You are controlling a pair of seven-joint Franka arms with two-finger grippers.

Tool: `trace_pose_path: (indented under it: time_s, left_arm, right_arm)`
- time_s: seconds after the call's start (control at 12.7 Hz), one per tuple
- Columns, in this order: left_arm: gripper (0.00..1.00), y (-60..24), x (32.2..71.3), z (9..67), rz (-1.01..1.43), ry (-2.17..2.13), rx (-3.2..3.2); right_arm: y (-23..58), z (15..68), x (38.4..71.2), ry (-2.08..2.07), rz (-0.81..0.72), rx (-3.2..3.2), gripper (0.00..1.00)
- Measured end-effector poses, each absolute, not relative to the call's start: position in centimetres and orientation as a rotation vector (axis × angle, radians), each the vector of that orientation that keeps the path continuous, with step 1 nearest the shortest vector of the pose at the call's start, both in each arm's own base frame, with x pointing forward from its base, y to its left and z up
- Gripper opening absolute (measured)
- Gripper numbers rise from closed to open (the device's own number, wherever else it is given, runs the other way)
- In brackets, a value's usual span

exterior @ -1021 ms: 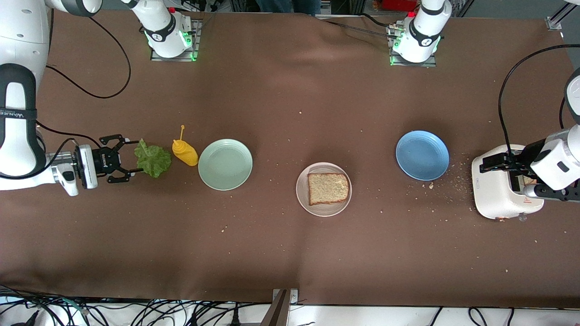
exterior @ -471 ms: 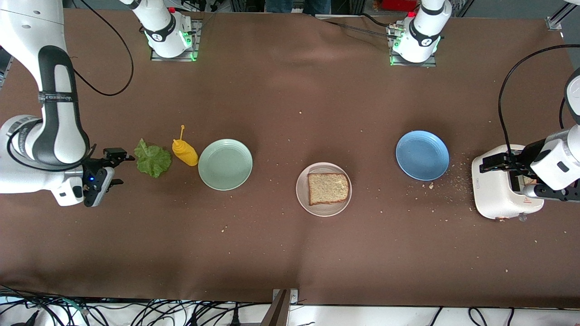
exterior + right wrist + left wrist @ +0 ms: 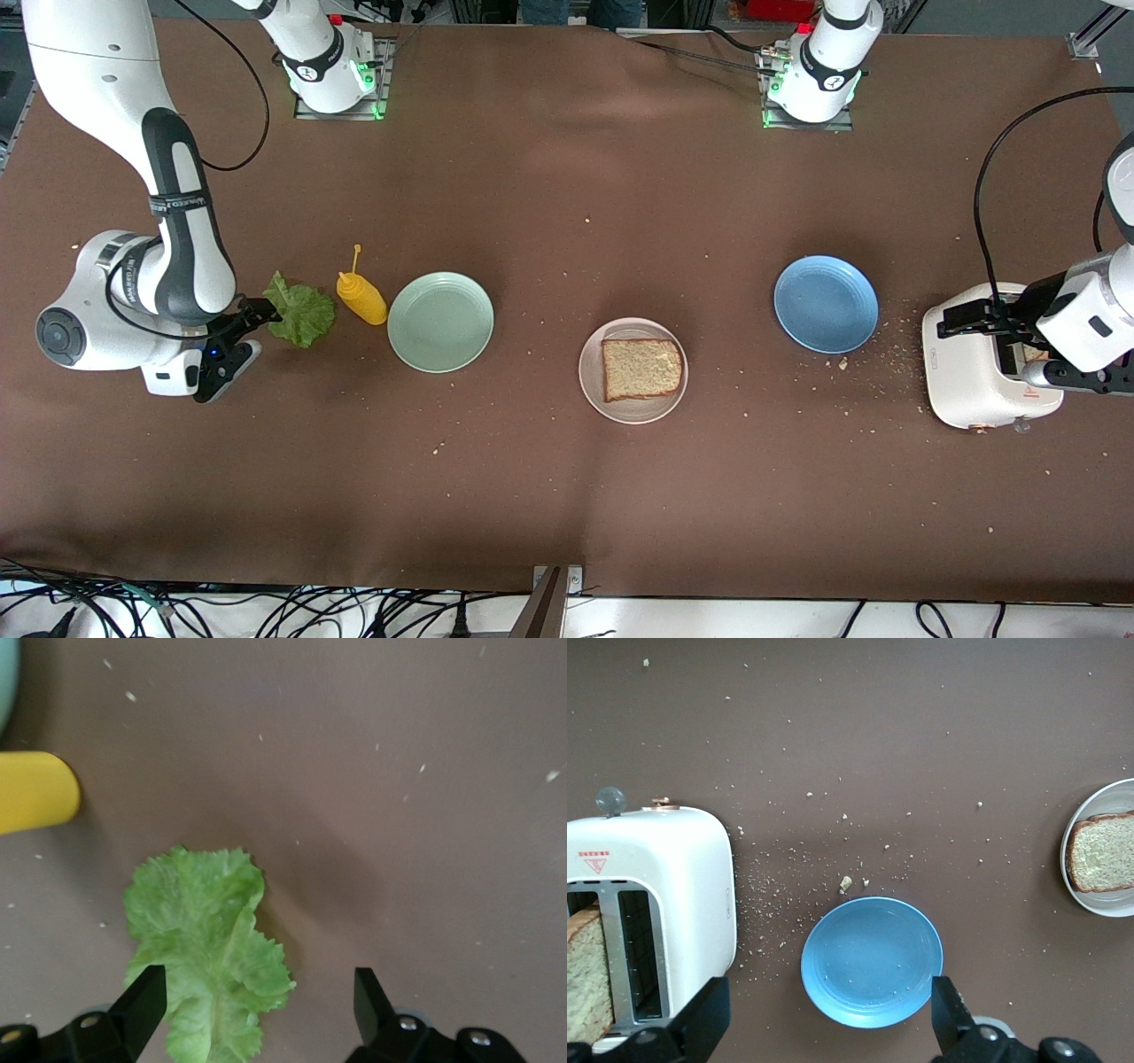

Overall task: Make sandwich in beige plate with both arms
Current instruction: 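Grasp the green lettuce leaf with the right gripper, then place the lettuce with the right gripper while the left gripper grasps the slice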

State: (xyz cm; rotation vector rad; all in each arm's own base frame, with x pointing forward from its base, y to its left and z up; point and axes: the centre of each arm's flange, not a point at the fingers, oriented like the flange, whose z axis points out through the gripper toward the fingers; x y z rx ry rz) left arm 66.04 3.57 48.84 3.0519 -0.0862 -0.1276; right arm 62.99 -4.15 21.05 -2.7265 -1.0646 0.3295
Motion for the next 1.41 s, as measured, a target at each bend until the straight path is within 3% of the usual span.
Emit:
trace_pose_path:
  time_s: [0.24, 0.79, 1.02, 1.41]
  left_arm:
    - [1.0, 3.6, 66.0, 48.8, -0.128, -0.086, 3.052]
    - [1.0, 3.5, 66.0, 48.8, -0.128, -0.087, 3.052]
    - [1.0, 3.5, 66.0, 48.8, -0.128, -0.087, 3.052]
    - [1.0, 3.5, 66.0, 48.8, -0.128, -0.087, 3.052]
  right_arm:
    - [-4.5, 17.8, 60.6, -1.027, 0.363, -2.742, 0.89]
    - [-3.3, 17.8, 60.5, -0.973, 0.373, -2.772, 0.07]
    - [-3.5, 20.0, 61.6, -0.995, 0.398, -2.764, 0.04]
    - [-3.3, 29.8, 65.4, -1.068, 0.489, -2.733, 0.04]
